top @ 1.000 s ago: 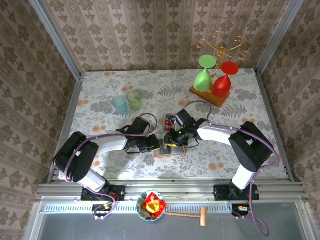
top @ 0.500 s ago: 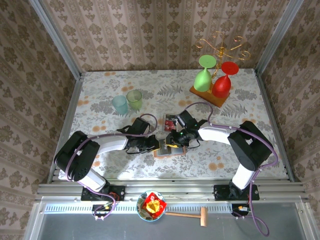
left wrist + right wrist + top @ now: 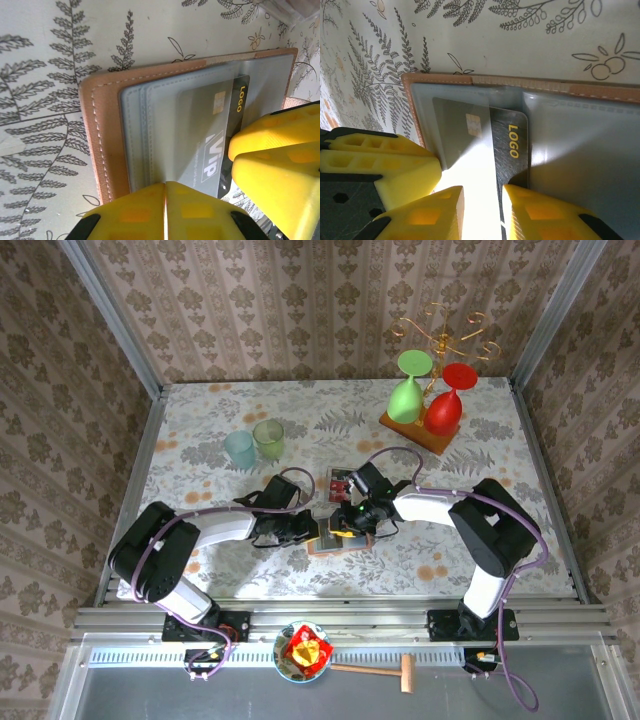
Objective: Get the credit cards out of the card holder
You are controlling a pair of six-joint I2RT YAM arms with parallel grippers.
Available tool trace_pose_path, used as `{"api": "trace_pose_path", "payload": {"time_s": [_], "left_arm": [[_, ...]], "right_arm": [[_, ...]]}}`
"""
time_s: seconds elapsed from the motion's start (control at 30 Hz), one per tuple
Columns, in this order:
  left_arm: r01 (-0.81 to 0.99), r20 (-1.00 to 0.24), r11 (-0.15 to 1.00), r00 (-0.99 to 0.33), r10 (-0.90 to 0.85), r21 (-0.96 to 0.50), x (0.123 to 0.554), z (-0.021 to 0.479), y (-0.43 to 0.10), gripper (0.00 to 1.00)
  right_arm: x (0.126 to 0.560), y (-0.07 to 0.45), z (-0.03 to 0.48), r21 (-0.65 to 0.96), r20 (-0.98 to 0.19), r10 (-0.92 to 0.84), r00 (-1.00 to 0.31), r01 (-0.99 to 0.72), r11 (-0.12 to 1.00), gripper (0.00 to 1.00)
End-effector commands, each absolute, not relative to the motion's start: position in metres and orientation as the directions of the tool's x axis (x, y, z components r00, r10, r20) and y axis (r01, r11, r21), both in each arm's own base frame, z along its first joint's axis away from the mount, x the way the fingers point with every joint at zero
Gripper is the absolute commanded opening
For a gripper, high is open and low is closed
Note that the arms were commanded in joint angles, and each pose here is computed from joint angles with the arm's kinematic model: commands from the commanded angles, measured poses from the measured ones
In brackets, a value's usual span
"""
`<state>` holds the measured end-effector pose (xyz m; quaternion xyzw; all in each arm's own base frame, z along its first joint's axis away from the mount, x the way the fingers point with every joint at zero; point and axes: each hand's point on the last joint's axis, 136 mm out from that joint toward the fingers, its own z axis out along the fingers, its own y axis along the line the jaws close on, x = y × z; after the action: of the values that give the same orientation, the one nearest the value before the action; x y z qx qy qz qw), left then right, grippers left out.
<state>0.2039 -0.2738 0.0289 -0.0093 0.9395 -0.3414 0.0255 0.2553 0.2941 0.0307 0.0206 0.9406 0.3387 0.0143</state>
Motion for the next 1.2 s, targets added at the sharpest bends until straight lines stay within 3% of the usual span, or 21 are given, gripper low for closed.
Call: {"api": "trace_pose_path", "payload": {"time_s": [0.0, 1.17], "left_arm": [[0.009, -0.042, 0.778, -0.999, -0.022, -0.628, 0.204, 0.024, -0.271, 0.10], [0.073, -0.116, 0.739, -0.993, -0.007, -0.669, 0.214, 0.059, -0.286, 0.10]], "right_arm": [[0.252, 0.286, 0.026, 0.587, -0.003, 0.048, -0.999, 0.037, 0.808, 0.28], [0.266, 0.287, 0.062, 0.645, -0.095, 0.083, -0.992, 0.002, 0.764, 0.28]]}}
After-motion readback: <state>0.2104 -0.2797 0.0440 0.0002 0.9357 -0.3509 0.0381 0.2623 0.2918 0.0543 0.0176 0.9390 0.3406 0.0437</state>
